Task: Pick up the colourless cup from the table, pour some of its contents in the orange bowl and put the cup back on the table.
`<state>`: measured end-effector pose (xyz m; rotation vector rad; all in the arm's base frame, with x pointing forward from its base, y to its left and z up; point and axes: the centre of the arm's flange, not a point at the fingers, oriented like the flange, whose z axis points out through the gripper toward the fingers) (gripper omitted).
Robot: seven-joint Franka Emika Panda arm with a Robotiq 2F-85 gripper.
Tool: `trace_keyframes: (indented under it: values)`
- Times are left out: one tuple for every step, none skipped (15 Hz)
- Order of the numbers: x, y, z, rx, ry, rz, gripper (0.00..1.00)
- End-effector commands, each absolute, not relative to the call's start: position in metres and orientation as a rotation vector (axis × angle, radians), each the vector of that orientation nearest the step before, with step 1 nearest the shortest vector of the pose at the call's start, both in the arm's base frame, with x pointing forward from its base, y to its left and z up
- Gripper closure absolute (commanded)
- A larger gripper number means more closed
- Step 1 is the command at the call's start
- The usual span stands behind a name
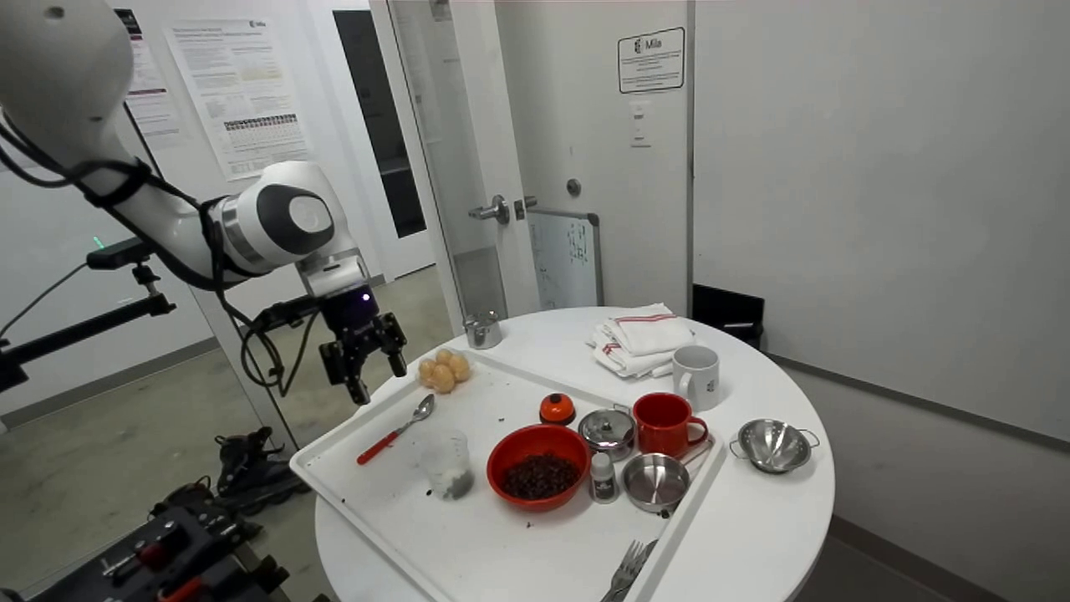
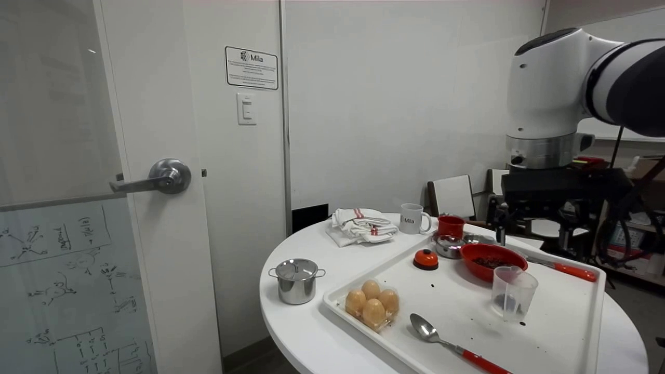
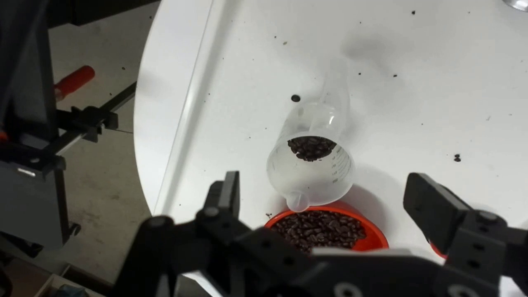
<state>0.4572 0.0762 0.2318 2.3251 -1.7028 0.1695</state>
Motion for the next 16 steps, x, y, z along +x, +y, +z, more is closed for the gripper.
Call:
trace_keyframes:
  values:
    - [0.482, 0.082, 0.215, 2.262, -1.744, 0.046, 0.0]
    - [0.485, 0.082, 0.211, 2.248, -1.752, 0.026, 0.0]
    - [0.487, 0.082, 0.207, 2.24, -1.756, 0.02, 0.0]
    - [0.489, 0.083, 0.203, 2.235, -1.753, 0.022, 0.0]
    - [0.491, 0.082, 0.197, 2.232, -1.743, 0.035, 0.0]
    - [0.493, 0.081, 0.192, 2.233, -1.732, 0.04, 0.0]
    - [0.496, 0.078, 0.186, 2.232, -1.722, 0.043, 0.0]
    - [0.498, 0.076, 0.181, 2.232, -1.703, 0.048, 0.0]
    - [0.498, 0.074, 0.18, 2.263, -1.65, 0.032, 0.0]
    - [0.486, 0.075, 0.188, 2.236, -1.717, 0.036, 0.0]
    - [0.487, 0.074, 0.183, 2.243, -1.698, 0.029, 0.0]
    - [0.488, 0.073, 0.18, 2.247, -1.686, 0.024, 0.0]
    - [0.489, 0.072, 0.179, 2.249, -1.682, 0.022, 0.0]
    - [0.484, 0.074, 0.18, 2.217, -1.723, 0.041, 0.0]
    - [0.485, 0.075, 0.178, 2.185, -1.76, 0.026, 0.0]
    - [0.486, 0.075, 0.177, 2.163, -1.785, 0.017, 0.0]
